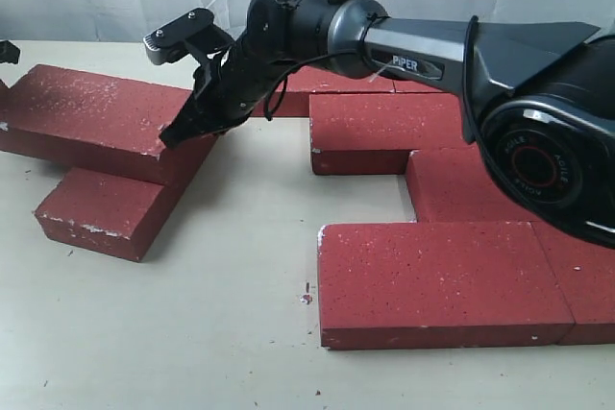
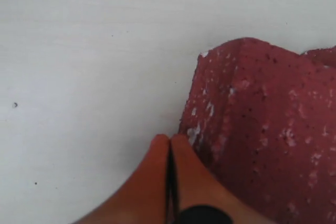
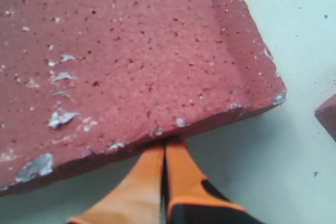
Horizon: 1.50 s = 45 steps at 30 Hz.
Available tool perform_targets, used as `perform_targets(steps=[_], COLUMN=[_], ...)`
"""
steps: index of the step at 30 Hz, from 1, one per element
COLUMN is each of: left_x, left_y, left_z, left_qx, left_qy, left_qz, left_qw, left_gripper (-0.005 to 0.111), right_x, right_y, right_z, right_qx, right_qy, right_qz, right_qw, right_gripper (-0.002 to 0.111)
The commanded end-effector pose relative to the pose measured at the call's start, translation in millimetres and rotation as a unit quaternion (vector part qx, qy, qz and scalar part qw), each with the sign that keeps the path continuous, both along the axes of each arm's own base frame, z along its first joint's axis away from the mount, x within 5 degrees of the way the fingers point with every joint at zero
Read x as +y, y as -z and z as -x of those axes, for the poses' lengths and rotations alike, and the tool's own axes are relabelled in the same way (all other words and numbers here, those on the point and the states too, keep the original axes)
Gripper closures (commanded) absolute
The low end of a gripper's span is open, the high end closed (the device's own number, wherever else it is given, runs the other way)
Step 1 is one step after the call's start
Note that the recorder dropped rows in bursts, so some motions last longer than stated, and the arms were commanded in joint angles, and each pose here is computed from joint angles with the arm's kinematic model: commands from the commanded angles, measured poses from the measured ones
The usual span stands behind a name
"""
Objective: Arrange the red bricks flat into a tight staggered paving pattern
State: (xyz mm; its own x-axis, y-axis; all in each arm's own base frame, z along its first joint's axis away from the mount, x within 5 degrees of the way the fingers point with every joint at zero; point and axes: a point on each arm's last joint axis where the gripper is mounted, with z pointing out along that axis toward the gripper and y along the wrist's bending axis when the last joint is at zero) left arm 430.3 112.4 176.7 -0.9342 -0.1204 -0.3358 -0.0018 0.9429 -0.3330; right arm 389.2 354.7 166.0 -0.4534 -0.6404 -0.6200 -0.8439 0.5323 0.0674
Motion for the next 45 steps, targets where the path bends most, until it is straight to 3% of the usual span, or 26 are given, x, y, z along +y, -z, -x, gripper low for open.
perform_targets(steps=[1,5,10,15,21,28,35,39,45], left_x=[-13,-13,-28,-71,-129,-187,-238,-249,-251], left_y=[-5,-26,-74,-104,-113,-98,-77,-70,-30], left_z=[3,7,17,34,60,85,98,97,90], left_qx=[0.007,-0.013,-0.059,-0.096,-0.112,-0.088,-0.118,-0.128,-0.097], left_qy=[0.024,0.028,0.043,0.091,0.157,0.229,0.284,0.286,0.276], left_qz=[0.055,0.041,0.041,0.031,0.024,0.033,-0.005,-0.011,-0.025], left_qw=[0.998,0.999,0.997,0.991,0.981,0.969,0.952,0.95,0.956], left_gripper=[0.107,0.107,0.107,0.107,0.107,0.107,0.107,0.107,0.107], right_x=[9,5,-7,-35,-77,-132,-176,-178,-172], right_y=[-12,-32,-87,-131,-158,-167,-138,-110,-74], right_z=[1,4,13,24,27,35,57,57,46], right_qx=[-0.021,-0.026,-0.049,-0.052,-0.011,0.015,0.027,0.024,0.016], right_qy=[0.01,-0.009,-0.045,-0.019,0.019,0.066,0.105,0.11,0.119], right_qz=[-0.034,-0.016,0.025,0.079,0.128,0.143,0.147,0.147,0.134], right_qw=[0.999,0.999,0.997,0.995,0.991,0.987,0.983,0.983,0.984], right_gripper=[0.109,0.109,0.109,0.109,0.109,0.109,0.109,0.109,0.109])
